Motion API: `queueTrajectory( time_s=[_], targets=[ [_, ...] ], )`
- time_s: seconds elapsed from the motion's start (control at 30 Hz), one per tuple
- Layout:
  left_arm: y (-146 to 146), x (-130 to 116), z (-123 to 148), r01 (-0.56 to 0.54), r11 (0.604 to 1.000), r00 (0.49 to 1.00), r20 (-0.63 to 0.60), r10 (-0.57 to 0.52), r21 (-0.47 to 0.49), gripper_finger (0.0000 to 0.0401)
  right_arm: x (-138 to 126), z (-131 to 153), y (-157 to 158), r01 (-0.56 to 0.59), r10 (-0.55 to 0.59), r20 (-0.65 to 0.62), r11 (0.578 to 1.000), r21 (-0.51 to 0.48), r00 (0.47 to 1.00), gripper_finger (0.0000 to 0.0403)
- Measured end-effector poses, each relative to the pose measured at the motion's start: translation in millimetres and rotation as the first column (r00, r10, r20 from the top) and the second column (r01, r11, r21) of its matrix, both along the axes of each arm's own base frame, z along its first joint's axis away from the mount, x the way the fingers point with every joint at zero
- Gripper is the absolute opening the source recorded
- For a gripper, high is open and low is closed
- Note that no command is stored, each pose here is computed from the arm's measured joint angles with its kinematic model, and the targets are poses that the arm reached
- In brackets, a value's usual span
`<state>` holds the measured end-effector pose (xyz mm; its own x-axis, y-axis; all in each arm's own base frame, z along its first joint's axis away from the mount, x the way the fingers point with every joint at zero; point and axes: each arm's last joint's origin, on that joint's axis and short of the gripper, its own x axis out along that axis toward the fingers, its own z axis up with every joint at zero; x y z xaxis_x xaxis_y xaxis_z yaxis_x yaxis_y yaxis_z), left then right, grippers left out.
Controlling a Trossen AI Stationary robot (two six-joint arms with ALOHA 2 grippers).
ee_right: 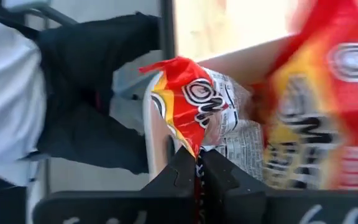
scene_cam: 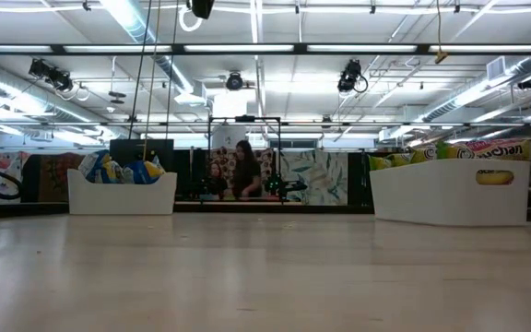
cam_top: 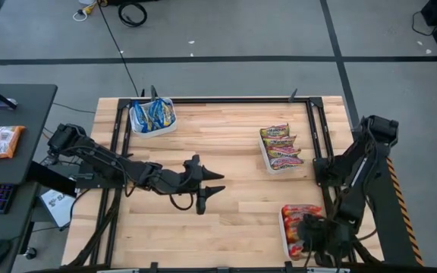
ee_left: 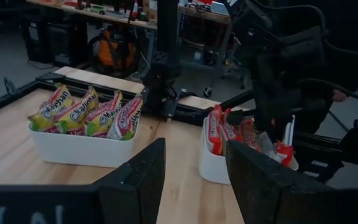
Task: Sort Maruchan noodles
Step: Put the red noodle pack into the bottom right white bin, then return to Home Position
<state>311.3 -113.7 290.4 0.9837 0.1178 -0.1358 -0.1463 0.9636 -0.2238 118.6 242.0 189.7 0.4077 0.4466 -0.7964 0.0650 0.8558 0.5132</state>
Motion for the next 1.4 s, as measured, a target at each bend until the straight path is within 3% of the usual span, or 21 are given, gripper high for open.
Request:
queueTrajectory(
  time_s=[0.2, 0.37, 0.5, 0.67, 1.07, 1.4],
  targets=[
    [-3.6, -1.3, 0.0, 0.019, 0.999, 1.0, -0.006, -0.019, 0.047, 0.0172, -0.7, -0.8, -3.8, -0.009, 0.008, -0.064, 1.0, -0.015, 0.998, 0.0042],
    [-0.7, -2.5, 3.6, 0.008, 0.998, 1.0, 0.004, -0.008, 0.061, 0.0172, 3.4, 22.7, -3.6, -0.063, 0.063, -0.046, 0.998, 0.005, 0.997, 0.0088],
    [4.6, -1.9, 4.3, -0.004, 0.996, 1.0, -0.004, 0.005, 0.094, 0.0172, 7.5, 40.6, -8.6, -0.108, 0.108, -0.005, 0.987, -0.119, 0.994, 0.0121],
    [11.9, -0.3, 0.6, -0.02, 0.992, 0.999, -0.045, 0.026, 0.127, 0.0172, 16.4, 46.8, -25.4, -0.13, 0.155, 0.056, 0.94, -0.316, 0.986, 0.0138],
    [8.1, 0.6, -8.9, 0.007, 0.985, 0.994, -0.109, 0.012, 0.173, 0.0172, 65.5, 38.6, -77.8, -0.173, 0.266, 0.16, 0.882, -0.438, 0.951, 0.007],
    [22.6, 0.0, -10.9, -0.013, 0.974, 0.984, -0.17, 0.052, 0.224, 0.0171, 78.4, 72.7, -128.3, -0.083, 0.253, 0.318, 0.882, -0.463, 0.914, 0.0007]
  ],
)
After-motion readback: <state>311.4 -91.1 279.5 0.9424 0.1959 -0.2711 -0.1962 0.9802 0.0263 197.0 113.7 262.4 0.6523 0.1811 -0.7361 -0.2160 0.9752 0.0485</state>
